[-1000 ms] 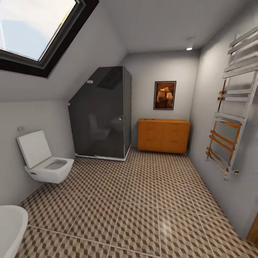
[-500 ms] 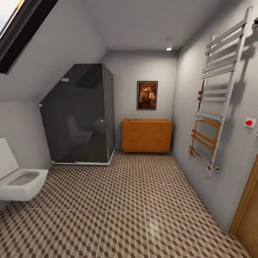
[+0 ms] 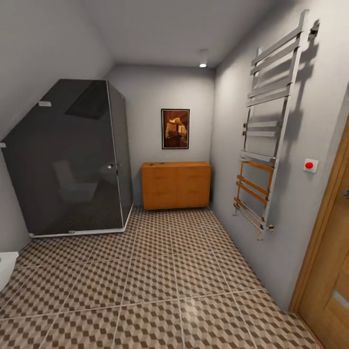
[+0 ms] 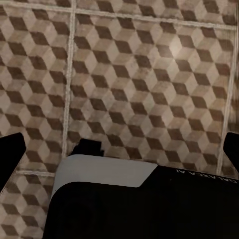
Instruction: Take the four mousetraps from the cabinet in the bathroom and place them on the bathroom floor. Make sure all four end up on the same floor surface, and ensure that at least two of them are either under or directly next to the same bathroom sink.
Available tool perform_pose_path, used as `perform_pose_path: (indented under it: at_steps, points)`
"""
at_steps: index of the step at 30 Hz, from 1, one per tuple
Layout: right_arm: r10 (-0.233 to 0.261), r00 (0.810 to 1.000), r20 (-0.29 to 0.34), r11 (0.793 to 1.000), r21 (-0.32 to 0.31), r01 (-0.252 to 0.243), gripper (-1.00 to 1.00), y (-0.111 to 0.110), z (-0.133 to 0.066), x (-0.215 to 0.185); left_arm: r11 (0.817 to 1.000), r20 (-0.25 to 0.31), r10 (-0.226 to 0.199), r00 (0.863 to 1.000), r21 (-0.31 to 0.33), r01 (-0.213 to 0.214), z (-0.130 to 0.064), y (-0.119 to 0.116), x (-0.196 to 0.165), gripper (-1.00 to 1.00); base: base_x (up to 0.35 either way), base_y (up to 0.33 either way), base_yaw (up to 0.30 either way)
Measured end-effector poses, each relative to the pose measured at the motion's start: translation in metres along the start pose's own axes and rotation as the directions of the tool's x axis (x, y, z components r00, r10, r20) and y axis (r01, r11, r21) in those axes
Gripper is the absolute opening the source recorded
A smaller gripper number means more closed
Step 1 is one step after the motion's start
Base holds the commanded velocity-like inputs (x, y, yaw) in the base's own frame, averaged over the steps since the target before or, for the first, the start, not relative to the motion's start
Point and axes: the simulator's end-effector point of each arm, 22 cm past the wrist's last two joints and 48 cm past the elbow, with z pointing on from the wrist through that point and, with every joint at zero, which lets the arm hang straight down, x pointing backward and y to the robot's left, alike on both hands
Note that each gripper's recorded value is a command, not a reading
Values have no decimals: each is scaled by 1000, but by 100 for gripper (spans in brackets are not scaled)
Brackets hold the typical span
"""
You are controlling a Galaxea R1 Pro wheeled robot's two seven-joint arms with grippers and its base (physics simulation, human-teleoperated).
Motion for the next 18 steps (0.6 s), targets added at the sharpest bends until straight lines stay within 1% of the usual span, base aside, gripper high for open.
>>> perform_pose_path:
  at_steps: [2, 6, 11, 15, 18]
  points:
    - [-1, 1000, 0, 1000, 1, 1, 100, -1, 0, 0, 1000, -1, 0, 1000, 0, 0, 0, 0, 0, 100, 322, 0, -155]
    - [-5, 1000, -1, 1000, 2, 5, 100, -2, 0, 0, 1000, -2, -1, 1000, -1, 1, 0, 1, 0, 100, 323, 0, -71]
    - [-9, 1000, -2, 1000, 3, 9, 100, -3, 0, 0, 1000, -17, 0, 1000, -1, 0, 0, 1, 4, 100, 326, 0, -21]
    - [-12, 1000, -2, 1000, 2, 12, 100, -3, 0, 0, 1000, -44, 3, 999, -1, -3, 0, 1, 10, 100, 328, 0, -5]
    - [-13, 1000, -2, 1000, 3, 13, 100, -4, 0, 0, 1000, -49, 4, 999, -1, -4, 0, 1, 11, 100, 328, 0, -1]
